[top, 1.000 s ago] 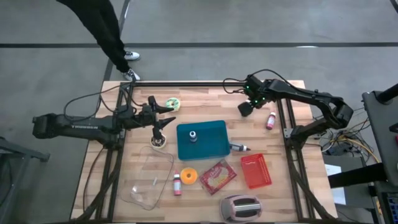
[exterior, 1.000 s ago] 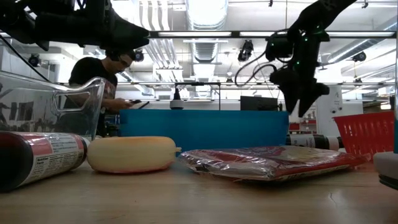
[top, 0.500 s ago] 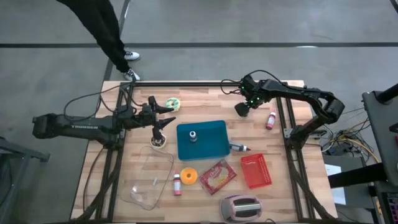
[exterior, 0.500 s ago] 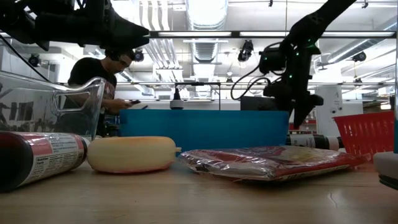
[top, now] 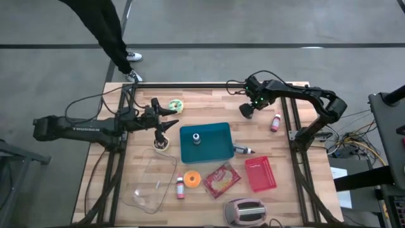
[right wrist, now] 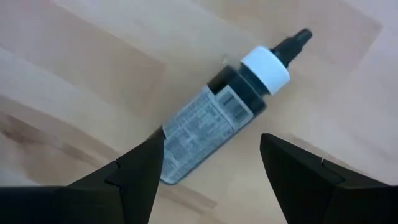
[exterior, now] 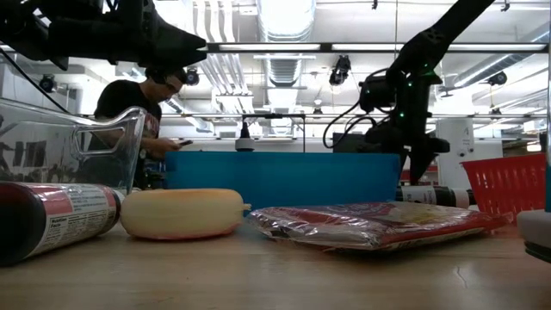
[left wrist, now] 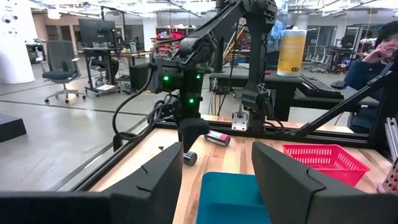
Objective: Pick & Place Food Item
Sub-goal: Put the top black food coloring bottle into the blue bin
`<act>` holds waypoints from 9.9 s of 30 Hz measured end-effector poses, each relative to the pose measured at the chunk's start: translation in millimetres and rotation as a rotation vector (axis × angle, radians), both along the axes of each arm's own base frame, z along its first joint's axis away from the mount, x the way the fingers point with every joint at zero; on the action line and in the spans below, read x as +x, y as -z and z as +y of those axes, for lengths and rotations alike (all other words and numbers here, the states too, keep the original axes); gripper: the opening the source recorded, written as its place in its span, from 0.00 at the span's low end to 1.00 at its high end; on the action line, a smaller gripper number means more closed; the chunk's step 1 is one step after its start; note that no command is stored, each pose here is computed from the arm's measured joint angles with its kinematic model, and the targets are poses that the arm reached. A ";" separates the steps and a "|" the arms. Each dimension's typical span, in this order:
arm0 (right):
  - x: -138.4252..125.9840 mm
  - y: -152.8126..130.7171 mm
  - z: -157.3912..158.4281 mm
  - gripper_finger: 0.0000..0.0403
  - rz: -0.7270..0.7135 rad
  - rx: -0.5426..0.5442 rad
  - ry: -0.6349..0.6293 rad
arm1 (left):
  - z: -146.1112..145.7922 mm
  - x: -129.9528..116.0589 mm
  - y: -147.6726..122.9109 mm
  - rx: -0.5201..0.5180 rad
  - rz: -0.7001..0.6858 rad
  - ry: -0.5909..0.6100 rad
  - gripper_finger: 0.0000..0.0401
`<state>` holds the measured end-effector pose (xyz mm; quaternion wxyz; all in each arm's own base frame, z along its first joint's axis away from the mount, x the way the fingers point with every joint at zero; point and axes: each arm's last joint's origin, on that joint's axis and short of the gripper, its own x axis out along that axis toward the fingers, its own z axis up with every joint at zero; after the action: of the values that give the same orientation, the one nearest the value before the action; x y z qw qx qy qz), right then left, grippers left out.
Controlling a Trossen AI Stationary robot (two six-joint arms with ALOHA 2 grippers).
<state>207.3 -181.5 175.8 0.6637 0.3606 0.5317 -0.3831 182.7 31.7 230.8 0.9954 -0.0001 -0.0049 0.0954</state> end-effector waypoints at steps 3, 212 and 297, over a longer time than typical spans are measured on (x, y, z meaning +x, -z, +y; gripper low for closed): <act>-0.4 0.2 -2.3 0.66 -0.011 -0.004 0.007 | 0.0 0.0 0.0 0.000 0.000 0.000 0.49; 50.4 -120.7 142.9 0.12 -0.890 -0.955 -0.886 | 72.7 194.6 -45.0 0.104 -0.272 0.445 0.28; -56.0 -122.4 156.2 0.60 -0.993 -1.015 -0.721 | 71.9 155.6 -22.1 0.092 -0.026 0.448 0.28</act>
<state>151.3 -25.3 298.2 0.9894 -0.0514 0.0182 -0.1348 338.3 103.6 253.0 0.9905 0.0431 -0.0217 -0.1285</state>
